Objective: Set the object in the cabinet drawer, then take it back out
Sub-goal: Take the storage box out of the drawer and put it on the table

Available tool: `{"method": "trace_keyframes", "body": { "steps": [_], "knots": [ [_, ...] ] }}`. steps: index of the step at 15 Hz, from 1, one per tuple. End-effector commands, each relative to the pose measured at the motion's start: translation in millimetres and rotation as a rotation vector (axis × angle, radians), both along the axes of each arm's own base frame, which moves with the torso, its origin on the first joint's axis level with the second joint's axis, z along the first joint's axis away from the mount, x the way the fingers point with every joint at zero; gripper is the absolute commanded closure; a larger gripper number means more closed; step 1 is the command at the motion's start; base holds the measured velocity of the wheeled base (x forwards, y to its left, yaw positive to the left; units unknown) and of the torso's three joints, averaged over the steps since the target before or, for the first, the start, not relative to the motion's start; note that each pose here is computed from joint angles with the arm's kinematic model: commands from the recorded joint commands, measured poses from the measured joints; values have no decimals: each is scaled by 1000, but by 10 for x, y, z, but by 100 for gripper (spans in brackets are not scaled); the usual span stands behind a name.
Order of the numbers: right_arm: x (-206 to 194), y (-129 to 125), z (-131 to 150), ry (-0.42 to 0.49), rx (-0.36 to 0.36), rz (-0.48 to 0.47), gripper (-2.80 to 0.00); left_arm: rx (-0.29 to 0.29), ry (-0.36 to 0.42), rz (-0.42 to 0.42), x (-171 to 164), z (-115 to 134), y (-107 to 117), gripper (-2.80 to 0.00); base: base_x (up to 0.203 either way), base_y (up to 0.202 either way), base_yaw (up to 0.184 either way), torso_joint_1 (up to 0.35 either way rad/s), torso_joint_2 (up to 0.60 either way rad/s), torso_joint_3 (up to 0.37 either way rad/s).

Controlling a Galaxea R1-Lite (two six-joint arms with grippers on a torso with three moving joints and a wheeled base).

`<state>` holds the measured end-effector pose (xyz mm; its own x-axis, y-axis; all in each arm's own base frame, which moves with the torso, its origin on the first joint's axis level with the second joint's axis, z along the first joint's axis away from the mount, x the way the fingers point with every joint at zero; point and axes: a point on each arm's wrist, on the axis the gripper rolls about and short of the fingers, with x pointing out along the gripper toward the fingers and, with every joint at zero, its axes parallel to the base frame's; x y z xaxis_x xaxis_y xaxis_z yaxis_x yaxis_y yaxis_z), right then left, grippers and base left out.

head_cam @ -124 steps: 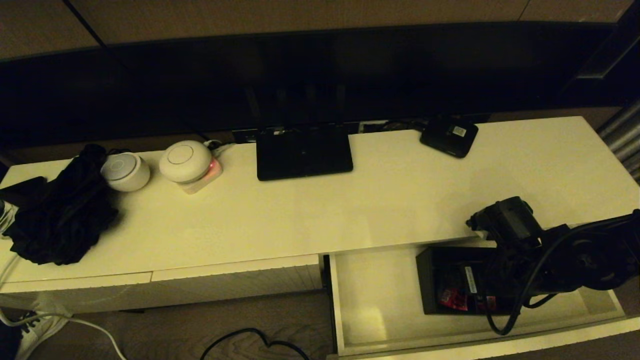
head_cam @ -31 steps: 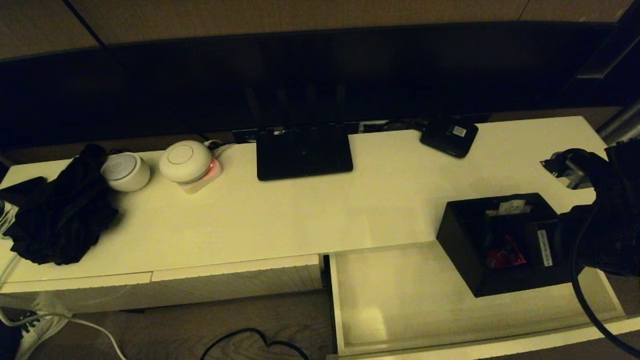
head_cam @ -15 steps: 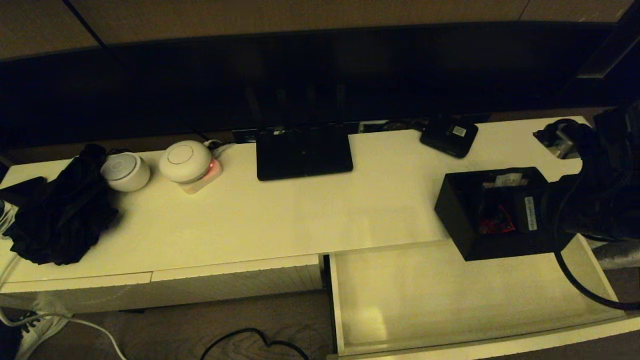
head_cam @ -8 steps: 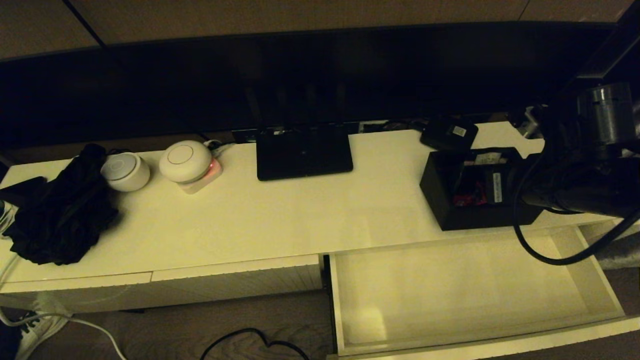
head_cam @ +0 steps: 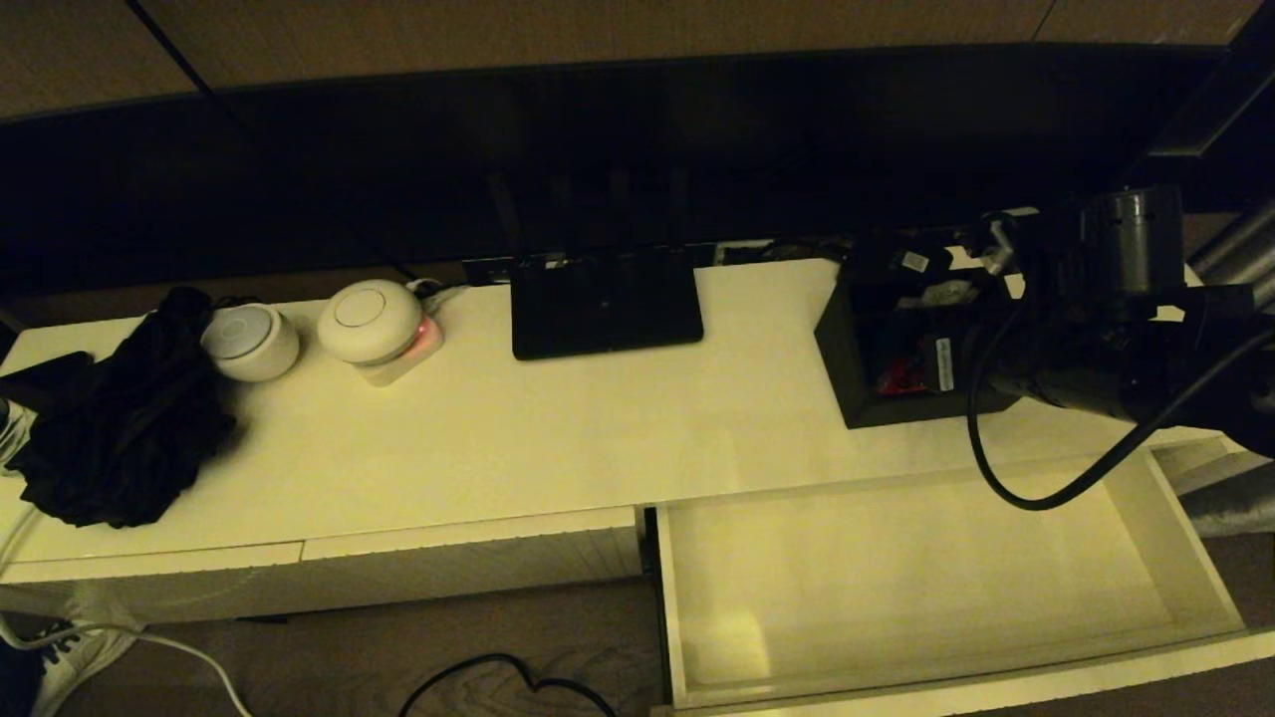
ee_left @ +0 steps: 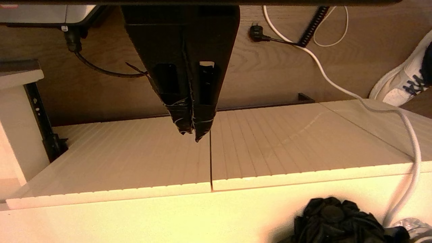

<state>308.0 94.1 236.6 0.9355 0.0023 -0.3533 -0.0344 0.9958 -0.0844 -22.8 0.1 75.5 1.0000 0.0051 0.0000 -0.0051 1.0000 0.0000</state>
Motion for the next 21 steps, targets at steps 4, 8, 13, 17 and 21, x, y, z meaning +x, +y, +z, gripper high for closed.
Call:
{"method": "trace_keyframes", "body": {
  "steps": [4,8,13,17,21],
  "knots": [
    [-50,11,-22,4,-14,-25,0,0,3,1,2,-9,0,0,0,0,0,0,0,0],
    [-63,1,-36,3,-20,-39,0,0,3,1,2,-9,0,0,0,0,0,0,0,0],
    [-97,-11,14,-13,-18,-37,-280,0,3,1,2,-9,0,0,0,0,0,0,0,0],
    [-200,-33,178,-63,-42,-19,-280,0,3,1,2,-9,0,0,0,0,0,0,0,0],
    [-503,-98,387,-131,-81,10,-280,0,3,1,2,-9,0,0,0,0,0,0,0,0]
  ]
}}
